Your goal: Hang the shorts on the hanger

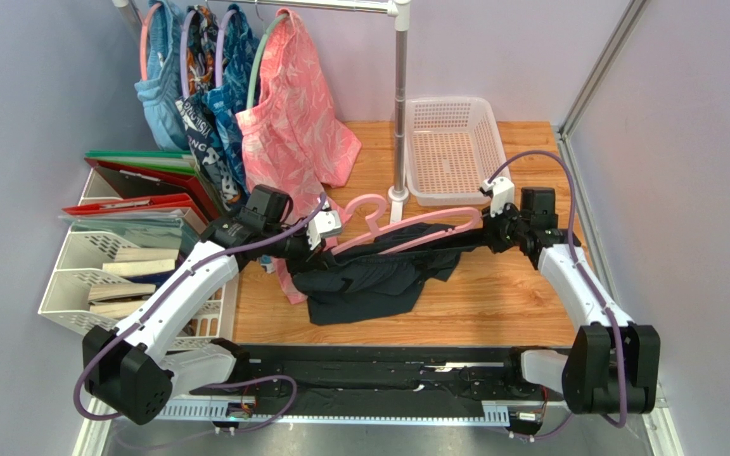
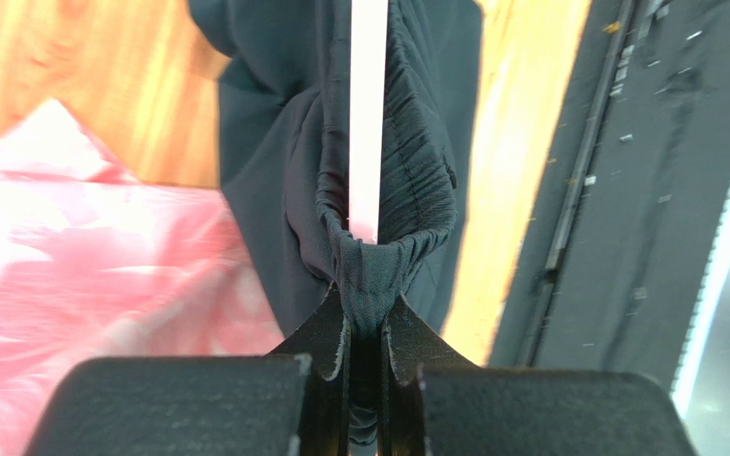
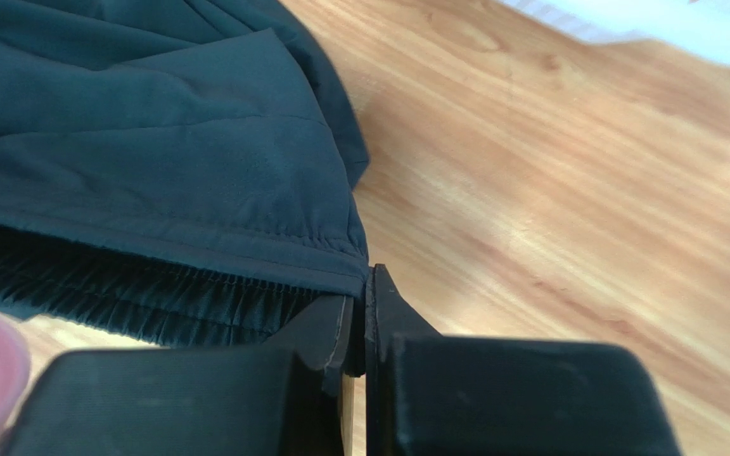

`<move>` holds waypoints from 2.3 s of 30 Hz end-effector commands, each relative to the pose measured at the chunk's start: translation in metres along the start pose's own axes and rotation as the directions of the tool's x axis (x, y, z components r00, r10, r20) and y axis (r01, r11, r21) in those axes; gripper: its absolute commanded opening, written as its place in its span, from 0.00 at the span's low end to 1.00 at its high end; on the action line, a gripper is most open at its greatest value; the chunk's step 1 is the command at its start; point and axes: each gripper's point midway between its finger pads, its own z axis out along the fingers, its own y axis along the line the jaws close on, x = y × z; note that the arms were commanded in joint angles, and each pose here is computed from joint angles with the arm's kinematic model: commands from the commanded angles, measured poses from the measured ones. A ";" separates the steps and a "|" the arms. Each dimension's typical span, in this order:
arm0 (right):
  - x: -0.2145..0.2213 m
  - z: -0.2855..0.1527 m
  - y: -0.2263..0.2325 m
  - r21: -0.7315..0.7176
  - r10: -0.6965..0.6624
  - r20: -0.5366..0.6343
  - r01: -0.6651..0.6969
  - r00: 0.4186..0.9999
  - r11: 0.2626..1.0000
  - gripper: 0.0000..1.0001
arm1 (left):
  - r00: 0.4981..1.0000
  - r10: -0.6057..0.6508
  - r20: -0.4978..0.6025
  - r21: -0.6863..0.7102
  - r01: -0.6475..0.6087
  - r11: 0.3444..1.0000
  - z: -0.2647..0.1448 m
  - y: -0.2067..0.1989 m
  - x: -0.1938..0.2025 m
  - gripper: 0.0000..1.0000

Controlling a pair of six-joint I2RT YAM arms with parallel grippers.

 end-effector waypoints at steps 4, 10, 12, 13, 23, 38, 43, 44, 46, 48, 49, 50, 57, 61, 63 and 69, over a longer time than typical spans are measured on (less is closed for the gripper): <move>-0.041 -0.032 -0.050 0.140 0.084 0.064 -0.092 0.994 0.986 0.00 | 0.978 0.109 -0.179 -0.079 -0.125 0.989 -0.017 0.014 0.039 0.00; -0.068 -0.068 -0.042 0.149 0.026 0.119 -0.044 0.993 0.988 0.00 | 0.958 0.110 -0.264 -0.132 -0.149 0.980 -0.017 0.031 0.041 0.00; -0.077 -0.085 -0.032 0.141 0.008 0.152 -0.030 0.988 0.990 0.00 | 0.955 0.100 -0.279 -0.142 -0.144 0.979 -0.014 0.033 0.038 0.00; -0.080 -0.089 -0.028 0.139 0.003 0.158 -0.025 0.987 0.990 0.00 | 0.949 0.118 -0.294 -0.142 -0.165 0.976 -0.011 0.031 0.034 0.00; -0.091 -0.135 0.041 0.099 -0.049 0.138 0.035 0.989 0.994 0.00 | 0.971 0.104 -0.217 -0.130 -0.134 0.982 -0.005 0.012 -0.038 0.00; -0.150 -0.200 0.132 -0.255 -0.303 0.452 0.448 0.839 0.857 0.79 | 0.970 0.245 -0.016 -0.062 -0.245 0.968 -0.046 -0.026 -0.087 0.00; -0.155 -0.192 0.165 -0.331 -0.402 0.504 0.601 0.764 0.728 0.79 | 0.952 0.305 0.028 -0.009 -0.305 0.952 -0.053 -0.038 -0.098 0.00; -0.157 -0.190 0.169 -0.335 -0.411 0.512 0.615 0.755 0.713 0.79 | 0.949 0.315 0.033 -0.003 -0.315 0.949 -0.053 -0.039 -0.099 0.00; -0.161 -0.188 0.185 -0.346 -0.428 0.544 0.658 0.722 0.669 0.79 | 0.946 0.322 0.035 0.005 -0.322 0.947 -0.053 -0.039 -0.102 0.00; -0.166 -0.188 0.204 -0.368 -0.423 0.577 0.685 0.698 0.629 0.77 | 0.944 0.326 0.046 0.019 -0.327 0.945 -0.054 -0.041 -0.108 0.00; -0.167 -0.187 0.210 -0.375 -0.416 0.587 0.688 0.695 0.621 0.76 | 0.944 0.325 0.051 0.029 -0.327 0.945 -0.054 -0.042 -0.109 0.00; -0.166 -0.185 0.216 -0.387 -0.410 0.590 0.689 0.696 0.613 0.74 | 0.941 0.331 0.070 0.040 -0.334 0.942 -0.056 -0.046 -0.113 0.00; -0.164 -0.166 0.255 -0.420 -0.432 0.610 0.733 0.664 0.535 0.52 | 0.926 0.360 0.111 0.078 -0.369 0.926 -0.063 -0.057 -0.122 0.00; -0.168 -0.159 0.258 -0.398 -0.454 0.610 0.746 0.650 0.534 0.00 | 0.931 0.344 0.120 0.089 -0.355 0.931 -0.067 -0.062 -0.124 0.00; -0.174 -0.159 0.251 -0.357 -0.465 0.607 0.744 0.645 0.565 0.00 | 0.930 0.344 0.132 0.071 -0.355 0.932 -0.072 -0.063 -0.126 0.00; -0.183 -0.173 0.227 -0.281 -0.464 0.559 0.684 0.687 0.673 0.00 | 0.921 0.334 0.199 -0.073 -0.326 0.942 -0.104 -0.061 -0.137 0.46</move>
